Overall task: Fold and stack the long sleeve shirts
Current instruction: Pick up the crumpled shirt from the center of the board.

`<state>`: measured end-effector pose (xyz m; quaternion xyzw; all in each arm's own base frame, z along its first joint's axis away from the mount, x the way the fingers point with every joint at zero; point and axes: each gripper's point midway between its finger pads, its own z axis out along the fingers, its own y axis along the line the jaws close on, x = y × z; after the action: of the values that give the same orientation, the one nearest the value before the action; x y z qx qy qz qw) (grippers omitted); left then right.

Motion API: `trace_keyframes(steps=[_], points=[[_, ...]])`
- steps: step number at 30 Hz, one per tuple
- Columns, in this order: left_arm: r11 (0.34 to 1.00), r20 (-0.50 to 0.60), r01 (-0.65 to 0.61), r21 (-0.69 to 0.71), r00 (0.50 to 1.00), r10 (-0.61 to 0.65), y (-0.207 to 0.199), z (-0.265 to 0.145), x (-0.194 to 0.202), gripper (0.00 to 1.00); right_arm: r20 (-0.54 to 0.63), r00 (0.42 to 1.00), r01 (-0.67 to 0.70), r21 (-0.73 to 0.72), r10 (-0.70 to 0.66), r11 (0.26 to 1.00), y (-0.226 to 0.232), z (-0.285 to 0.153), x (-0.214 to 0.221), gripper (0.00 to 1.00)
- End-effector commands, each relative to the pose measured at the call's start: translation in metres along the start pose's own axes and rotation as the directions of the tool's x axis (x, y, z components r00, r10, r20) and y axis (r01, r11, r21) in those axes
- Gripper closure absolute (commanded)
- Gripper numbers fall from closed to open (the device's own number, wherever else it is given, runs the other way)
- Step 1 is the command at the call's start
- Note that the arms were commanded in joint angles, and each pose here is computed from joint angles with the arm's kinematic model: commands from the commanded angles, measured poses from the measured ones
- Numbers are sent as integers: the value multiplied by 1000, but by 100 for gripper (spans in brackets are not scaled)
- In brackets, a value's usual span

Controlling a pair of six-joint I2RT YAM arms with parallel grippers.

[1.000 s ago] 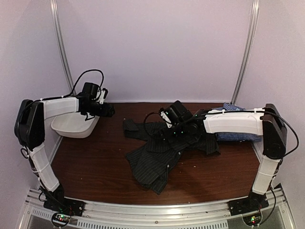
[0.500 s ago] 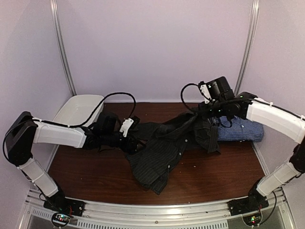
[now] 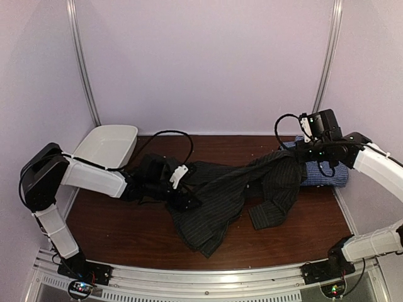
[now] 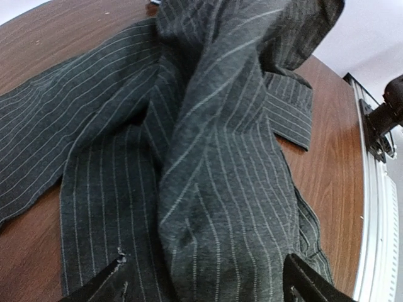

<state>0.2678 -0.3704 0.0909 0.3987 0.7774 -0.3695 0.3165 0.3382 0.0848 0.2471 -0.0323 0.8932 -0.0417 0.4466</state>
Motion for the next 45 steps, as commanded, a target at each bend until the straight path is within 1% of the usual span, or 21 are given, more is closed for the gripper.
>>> trace_keyframes(steps=[1,5,10,11,13,15,18,21,23,24,27,30,33,35,37,40,42,45], points=[[983,38,-138,120,990,134,-22,9,-14,19,0,1000,-10,34,10,999,-14,-7,2,100],[965,21,-192,176,981,191,-27,16,-10,18,6,999,-34,58,34,998,-24,-10,2,100],[954,8,-214,209,976,217,-25,27,-12,18,20,997,-72,114,70,991,-44,-16,-1,100],[954,5,-212,215,976,216,-24,30,-13,19,26,997,-81,124,78,989,-48,-19,-2,100],[953,-5,-200,227,978,206,-23,34,-14,24,46,994,-102,140,96,985,-56,-24,-5,100],[955,-19,-182,236,981,191,-22,37,-13,34,63,992,-118,148,110,982,-62,-28,-7,100],[955,-5,-175,238,983,181,-22,33,-19,53,73,990,-133,153,123,979,-66,-29,-7,100],[956,24,-153,249,988,152,-27,23,-31,76,75,989,-140,149,130,979,-67,-28,-8,100],[954,44,-161,254,987,155,-31,17,-40,96,78,988,-142,141,132,980,-66,-27,-10,100],[955,51,-163,248,987,155,-32,15,-44,100,82,988,-143,136,133,980,-65,-27,-12,100],[966,67,-174,193,984,163,-28,5,-60,100,96,986,-145,120,134,982,-63,-29,-19,100],[980,112,-174,101,980,163,-18,-18,-91,100,123,983,-145,81,134,986,-58,-35,-36,100],[987,191,-148,-57,969,156,0,-60,-138,100,171,976,-139,11,135,990,-49,-48,-63,100],[977,247,-119,-176,955,161,12,-95,-169,100,216,967,-124,-58,133,991,-41,-62,-84,100],[942,328,-87,-325,924,199,19,-142,-209,100,271,953,-95,-164,137,982,-26,-81,-109,100],[876,383,-58,-479,884,268,22,-195,-247,100,328,932,-65,-263,152,963,-14,-108,-138,100],[838,403,-52,-543,860,314,21,-223,-264,100,351,924,-55,-271,152,961,-15,-119,-152,100],[805,385,-76,-588,849,361,18,-241,-273,100,351,927,-36,-265,131,964,-16,-125,-161,100]])
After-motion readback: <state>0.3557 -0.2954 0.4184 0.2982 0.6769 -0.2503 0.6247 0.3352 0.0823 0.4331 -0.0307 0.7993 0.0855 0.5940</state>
